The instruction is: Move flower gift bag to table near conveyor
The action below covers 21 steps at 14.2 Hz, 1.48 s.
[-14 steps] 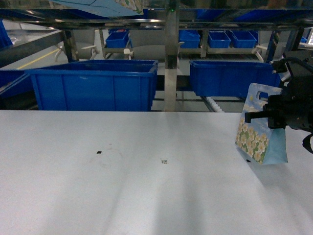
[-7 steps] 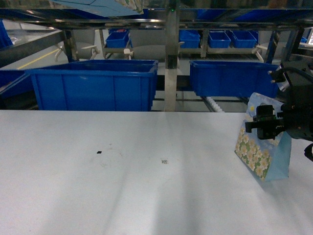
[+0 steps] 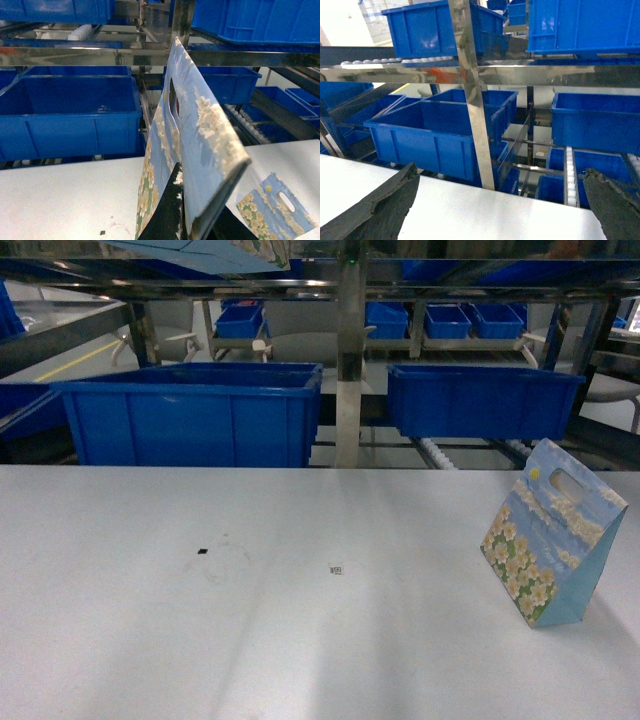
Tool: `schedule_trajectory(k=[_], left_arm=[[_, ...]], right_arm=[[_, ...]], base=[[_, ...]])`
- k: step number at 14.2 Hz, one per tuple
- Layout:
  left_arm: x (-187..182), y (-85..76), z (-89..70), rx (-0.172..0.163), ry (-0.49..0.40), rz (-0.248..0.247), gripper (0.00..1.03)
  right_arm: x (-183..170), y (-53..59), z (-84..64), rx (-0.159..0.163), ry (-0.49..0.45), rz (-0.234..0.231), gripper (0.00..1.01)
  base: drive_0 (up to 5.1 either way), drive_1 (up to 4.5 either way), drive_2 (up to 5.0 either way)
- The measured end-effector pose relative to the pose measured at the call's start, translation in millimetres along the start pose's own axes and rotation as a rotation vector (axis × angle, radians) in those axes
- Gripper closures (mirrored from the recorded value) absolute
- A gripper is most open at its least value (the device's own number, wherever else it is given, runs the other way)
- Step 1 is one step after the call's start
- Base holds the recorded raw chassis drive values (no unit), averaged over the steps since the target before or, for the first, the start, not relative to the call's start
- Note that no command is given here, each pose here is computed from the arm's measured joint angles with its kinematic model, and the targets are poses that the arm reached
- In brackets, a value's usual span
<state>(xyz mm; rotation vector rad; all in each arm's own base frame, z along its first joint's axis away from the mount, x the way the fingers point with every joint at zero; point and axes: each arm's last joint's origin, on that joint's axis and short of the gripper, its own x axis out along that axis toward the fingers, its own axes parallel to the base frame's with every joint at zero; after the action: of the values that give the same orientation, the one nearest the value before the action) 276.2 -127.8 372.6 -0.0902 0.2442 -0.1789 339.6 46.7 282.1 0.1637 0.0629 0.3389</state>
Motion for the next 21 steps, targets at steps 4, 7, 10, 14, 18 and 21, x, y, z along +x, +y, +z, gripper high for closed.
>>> schedule_trajectory(k=[4,7,10,14,18,21], left_arm=[[55.1,12.0,-33.6,-0.033,0.01,0.081,1.01],[106.7,12.8,-82.4,-0.023,0.157,0.105,1.01],[129.3,4.4,-88.9,-0.099,0.172,0.128,1.01],[150.6,16.2,-109.5,-0.111,0.18,0.174,1.01],[159.9,20.8,-114.0,-0.081,0.157,0.121,1.01],[160.7,21.4,-100.6,0.088,-0.012,-0.039,1.01]], right_arm=[[4.9,-3.0,-11.3,0.018,0.04,-0.008,0.03],[4.9,-3.0,-11.5,0.019,0.042,-0.008,0.03],[4.9,-3.0,-11.5,0.022,0.042,-0.008,0.03],[4.9,-3.0,-11.5,0.022,0.042,-0.008,0.03],[4.9,-3.0,-11.5,0.022,0.042,-0.008,0.03],[4.9,-3.0,-11.6,0.022,0.043,-0.007,0.03]], base=[[0.0,0.0,0.0],[0.0,0.0,0.0],[0.0,0.0,0.0],[0.0,0.0,0.0],[0.0,0.0,0.0],[0.0,0.0,0.0]])
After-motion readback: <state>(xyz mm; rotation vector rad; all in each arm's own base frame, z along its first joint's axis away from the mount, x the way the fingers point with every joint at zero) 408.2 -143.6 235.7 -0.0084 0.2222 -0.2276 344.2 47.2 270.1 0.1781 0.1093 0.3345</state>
